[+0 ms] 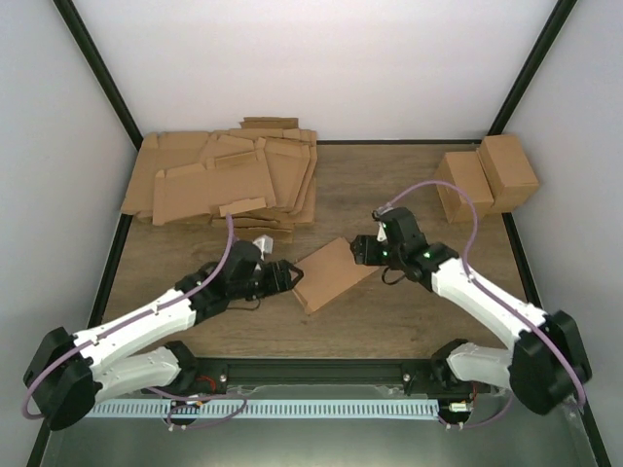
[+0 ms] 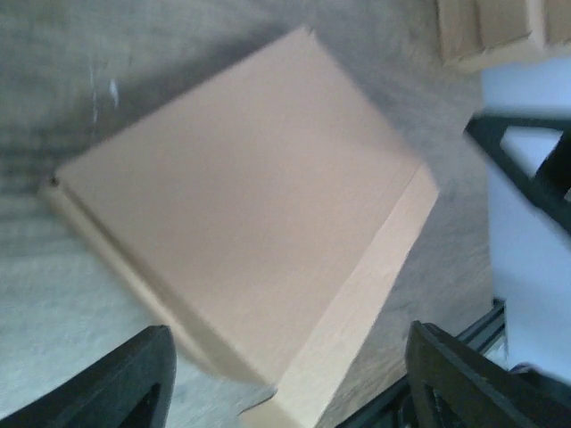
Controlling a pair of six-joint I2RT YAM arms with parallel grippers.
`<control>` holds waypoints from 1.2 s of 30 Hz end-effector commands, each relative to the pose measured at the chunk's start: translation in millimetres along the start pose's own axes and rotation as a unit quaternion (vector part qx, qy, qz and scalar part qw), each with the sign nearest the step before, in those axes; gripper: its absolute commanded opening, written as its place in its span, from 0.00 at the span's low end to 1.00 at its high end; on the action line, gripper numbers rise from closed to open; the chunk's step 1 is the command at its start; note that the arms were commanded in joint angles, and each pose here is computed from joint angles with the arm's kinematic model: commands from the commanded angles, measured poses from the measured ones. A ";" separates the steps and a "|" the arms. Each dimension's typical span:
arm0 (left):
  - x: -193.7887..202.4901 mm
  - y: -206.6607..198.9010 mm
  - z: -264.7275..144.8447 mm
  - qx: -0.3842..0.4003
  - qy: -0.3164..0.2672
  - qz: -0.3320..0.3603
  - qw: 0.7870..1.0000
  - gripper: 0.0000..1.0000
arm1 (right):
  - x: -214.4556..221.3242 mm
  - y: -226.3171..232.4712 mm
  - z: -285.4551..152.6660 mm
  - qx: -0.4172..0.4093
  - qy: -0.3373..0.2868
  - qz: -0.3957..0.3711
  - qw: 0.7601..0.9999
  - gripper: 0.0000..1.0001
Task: Fold the paper box
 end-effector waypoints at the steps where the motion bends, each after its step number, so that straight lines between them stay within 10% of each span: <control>1: 22.9 -2.7 7.5 0.039 0.009 -0.145 0.989 0.63 | -18.4 12.4 14.6 -0.022 0.028 -0.030 0.999 0.68; 11: 53.2 4.9 26.2 0.030 0.013 -0.190 0.981 0.39 | -8.5 1.1 46.5 0.003 0.084 -0.037 0.996 0.52; 36: 66.7 19.1 53.0 -0.009 0.045 -0.174 0.984 0.21 | 30.0 -20.0 65.8 0.005 0.164 -0.003 0.986 0.38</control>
Point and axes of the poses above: each gripper's point midway between its finger pads, its own z axis out along the fingers, its own y axis along the line the jaws close on, x = y × z, the point moved 8 cm from there along -z, back along the fingers, and after that the axes turned 12 degrees about z, right-handed, at the moved point
